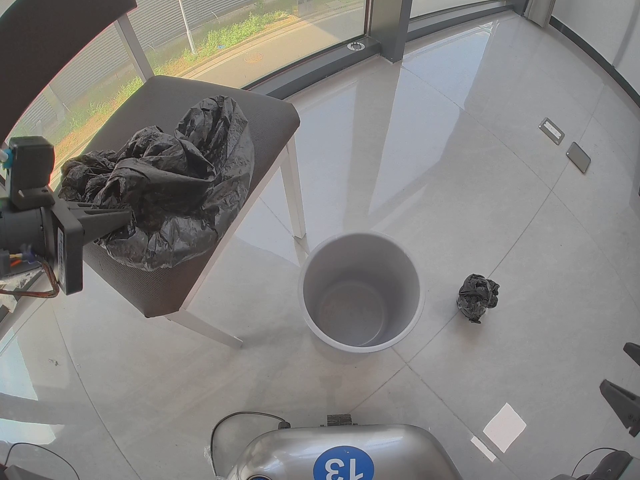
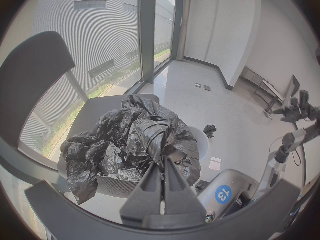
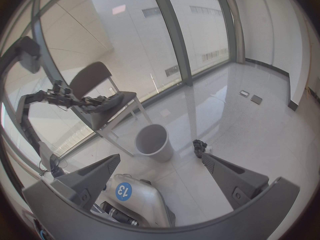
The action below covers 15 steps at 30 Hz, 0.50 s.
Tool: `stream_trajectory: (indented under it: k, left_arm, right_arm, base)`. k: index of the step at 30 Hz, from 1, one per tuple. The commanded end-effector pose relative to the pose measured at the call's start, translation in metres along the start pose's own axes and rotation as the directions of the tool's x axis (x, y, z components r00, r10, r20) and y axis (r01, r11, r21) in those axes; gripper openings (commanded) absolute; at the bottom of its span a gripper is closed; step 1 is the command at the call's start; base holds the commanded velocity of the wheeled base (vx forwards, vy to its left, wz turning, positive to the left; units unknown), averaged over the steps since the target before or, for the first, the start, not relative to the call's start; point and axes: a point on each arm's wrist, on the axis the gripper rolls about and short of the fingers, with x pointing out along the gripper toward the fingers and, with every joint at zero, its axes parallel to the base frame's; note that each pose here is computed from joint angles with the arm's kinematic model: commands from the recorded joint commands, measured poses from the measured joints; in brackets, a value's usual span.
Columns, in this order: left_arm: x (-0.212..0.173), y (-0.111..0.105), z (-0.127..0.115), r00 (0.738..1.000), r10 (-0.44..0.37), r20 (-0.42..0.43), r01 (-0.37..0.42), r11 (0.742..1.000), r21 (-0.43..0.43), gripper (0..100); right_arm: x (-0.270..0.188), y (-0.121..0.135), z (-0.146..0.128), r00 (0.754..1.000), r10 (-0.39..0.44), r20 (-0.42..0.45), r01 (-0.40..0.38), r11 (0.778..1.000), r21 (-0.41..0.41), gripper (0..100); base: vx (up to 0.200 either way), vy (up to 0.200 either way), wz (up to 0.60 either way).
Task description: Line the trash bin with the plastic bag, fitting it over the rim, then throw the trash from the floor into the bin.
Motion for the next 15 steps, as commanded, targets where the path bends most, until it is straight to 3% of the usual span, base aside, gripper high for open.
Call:
stream_trajectory:
  k: [1, 5, 15]
  left_arm:
    - [-0.026, -0.011, 0.025, 0.991, -0.132, 0.037, 0.127, 0.985, 0.113, 0]
    - [-0.021, -0.016, 0.032, 0.984, -0.173, 0.042, 0.163, 0.970, 0.179, 0]
    - [-0.036, -0.031, 0.049, 0.955, -0.280, 0.098, 0.251, 0.938, 0.238, 0]
  right_arm:
    - [0.067, -0.006, 0.035, 0.965, -0.120, -0.231, 0.135, 0.990, 0.047, 100]
    - [0.092, -0.007, 0.046, 0.964, -0.084, -0.252, 0.101, 0.993, 0.055, 100]
    - [0.134, 0.000, 0.073, 0.943, 0.115, -0.314, -0.087, 0.991, 0.103, 100]
  base:
    - [0.000, 0.000, 0.00]
    - [0.000, 0.000, 0.00]
    - [0.000, 0.000, 0.00]
